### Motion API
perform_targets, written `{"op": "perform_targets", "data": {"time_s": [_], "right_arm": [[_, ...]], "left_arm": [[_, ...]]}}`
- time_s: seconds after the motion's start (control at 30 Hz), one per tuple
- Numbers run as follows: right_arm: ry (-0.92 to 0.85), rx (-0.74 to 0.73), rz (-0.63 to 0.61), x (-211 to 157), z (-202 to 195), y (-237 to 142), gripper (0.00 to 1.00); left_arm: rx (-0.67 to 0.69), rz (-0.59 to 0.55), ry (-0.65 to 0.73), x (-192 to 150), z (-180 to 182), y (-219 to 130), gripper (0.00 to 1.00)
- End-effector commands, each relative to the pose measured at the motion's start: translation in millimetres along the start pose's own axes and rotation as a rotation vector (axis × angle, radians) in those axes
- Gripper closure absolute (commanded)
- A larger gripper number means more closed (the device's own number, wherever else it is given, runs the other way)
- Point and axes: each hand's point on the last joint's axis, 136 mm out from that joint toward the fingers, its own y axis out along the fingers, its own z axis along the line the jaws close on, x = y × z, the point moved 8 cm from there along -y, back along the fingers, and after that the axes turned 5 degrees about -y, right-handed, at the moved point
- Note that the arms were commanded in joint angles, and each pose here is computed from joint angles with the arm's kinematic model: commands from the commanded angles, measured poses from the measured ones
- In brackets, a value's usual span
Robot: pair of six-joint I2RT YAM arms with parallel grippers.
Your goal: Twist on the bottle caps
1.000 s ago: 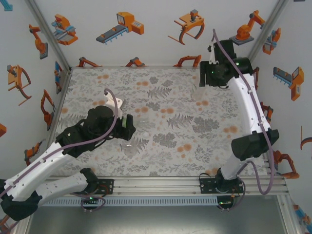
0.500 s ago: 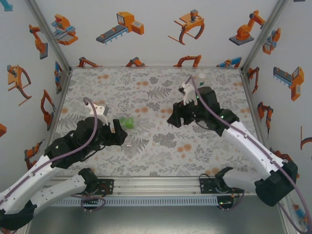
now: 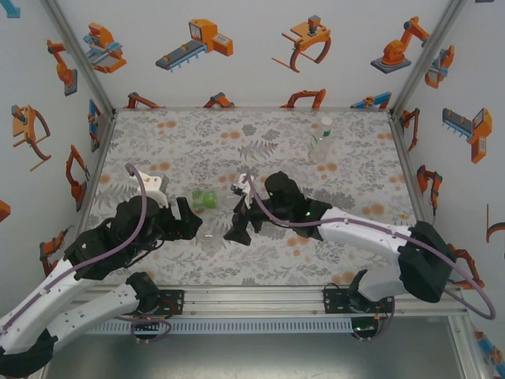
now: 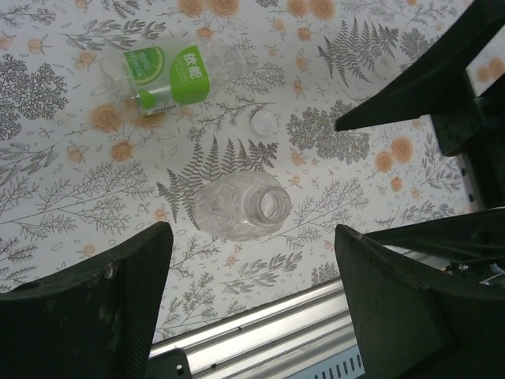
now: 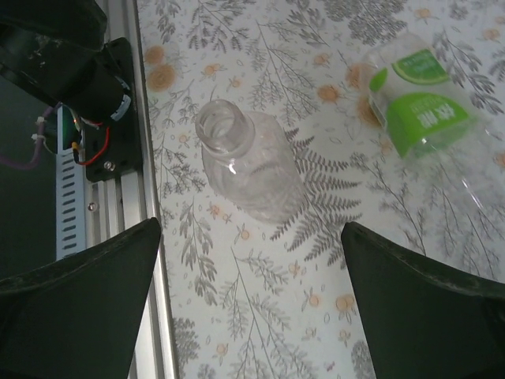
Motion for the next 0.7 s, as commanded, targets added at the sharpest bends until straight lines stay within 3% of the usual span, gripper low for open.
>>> {"op": "perform_targets", "data": {"time_s": [0.0, 0.43, 0.67], "right_arm": [[-0.097, 0.032, -0.133, 16, 3, 17, 0.13], [-0.123, 0.099, -0.190, 0, 2, 75, 0.09], [-0.129, 0.118, -0.192, -11, 1, 93, 0.20]], "left_arm": [[0.028, -0.014, 0.023, -2, 7, -3, 0.19], [0.043, -0.031, 0.023, -4, 14, -6, 0.12], [0.038, -0.022, 0.020, -4, 12, -4, 0.12]]}}
